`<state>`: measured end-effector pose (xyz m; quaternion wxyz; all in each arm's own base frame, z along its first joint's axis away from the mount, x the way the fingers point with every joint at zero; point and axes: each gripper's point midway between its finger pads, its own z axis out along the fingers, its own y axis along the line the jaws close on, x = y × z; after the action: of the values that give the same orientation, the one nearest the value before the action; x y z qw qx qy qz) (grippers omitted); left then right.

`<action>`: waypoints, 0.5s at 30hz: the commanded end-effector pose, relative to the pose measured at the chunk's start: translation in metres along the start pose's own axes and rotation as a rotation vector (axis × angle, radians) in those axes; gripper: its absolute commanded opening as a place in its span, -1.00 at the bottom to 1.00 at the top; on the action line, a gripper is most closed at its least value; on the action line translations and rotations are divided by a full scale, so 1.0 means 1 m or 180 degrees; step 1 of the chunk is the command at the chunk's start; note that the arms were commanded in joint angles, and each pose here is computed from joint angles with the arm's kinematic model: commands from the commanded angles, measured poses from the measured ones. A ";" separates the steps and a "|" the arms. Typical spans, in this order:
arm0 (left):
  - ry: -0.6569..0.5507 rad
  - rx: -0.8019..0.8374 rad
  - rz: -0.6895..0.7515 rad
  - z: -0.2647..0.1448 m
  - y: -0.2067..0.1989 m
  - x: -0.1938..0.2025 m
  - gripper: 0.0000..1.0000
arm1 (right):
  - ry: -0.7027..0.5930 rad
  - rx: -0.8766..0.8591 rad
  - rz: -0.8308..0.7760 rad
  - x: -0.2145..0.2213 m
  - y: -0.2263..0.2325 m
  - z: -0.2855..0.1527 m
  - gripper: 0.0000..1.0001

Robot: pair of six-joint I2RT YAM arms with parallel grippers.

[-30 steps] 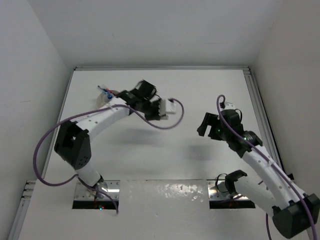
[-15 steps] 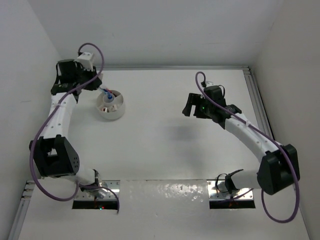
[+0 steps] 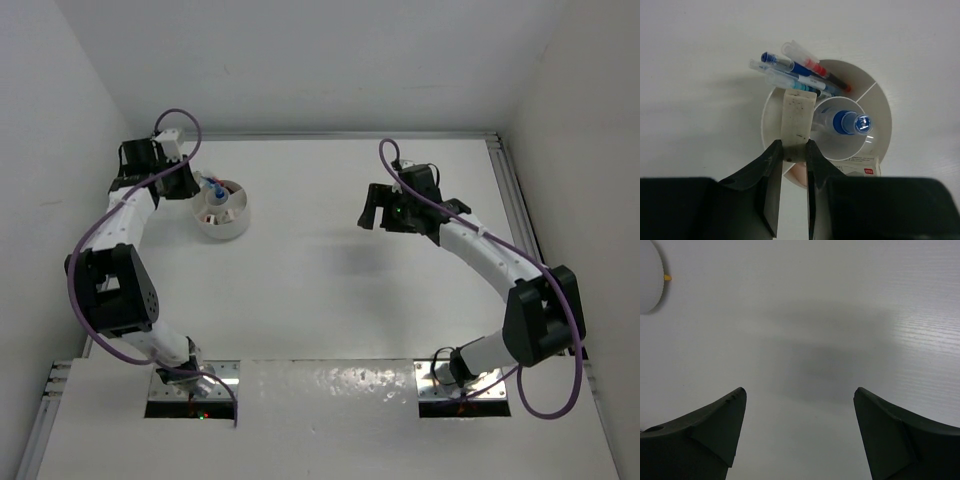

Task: Sort the stationery into containers
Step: Place the stationery in the storage box.

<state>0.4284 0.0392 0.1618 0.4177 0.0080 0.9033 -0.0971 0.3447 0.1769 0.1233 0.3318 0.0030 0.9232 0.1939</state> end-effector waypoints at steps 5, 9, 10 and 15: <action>-0.0056 -0.0058 0.0088 0.007 0.011 0.015 -1.00 | -0.0106 -0.0072 -0.0049 -0.016 0.009 -0.002 0.72; -0.0085 -0.0090 0.0076 0.016 0.014 0.026 -1.00 | -0.0121 -0.0063 -0.0061 -0.017 0.008 -0.004 0.72; -0.0090 -0.0099 0.0055 0.016 0.015 0.027 -1.00 | -0.0115 -0.0064 -0.0074 -0.017 0.009 -0.006 0.72; -0.0108 -0.0088 0.0098 0.021 0.016 0.024 -0.92 | -0.0116 -0.0038 -0.0077 -0.014 0.006 -0.008 0.72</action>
<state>0.4117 0.0410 0.1132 0.3959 0.0081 0.9137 -0.0908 0.3416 0.1754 0.1185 0.3223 0.0016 0.9276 0.1889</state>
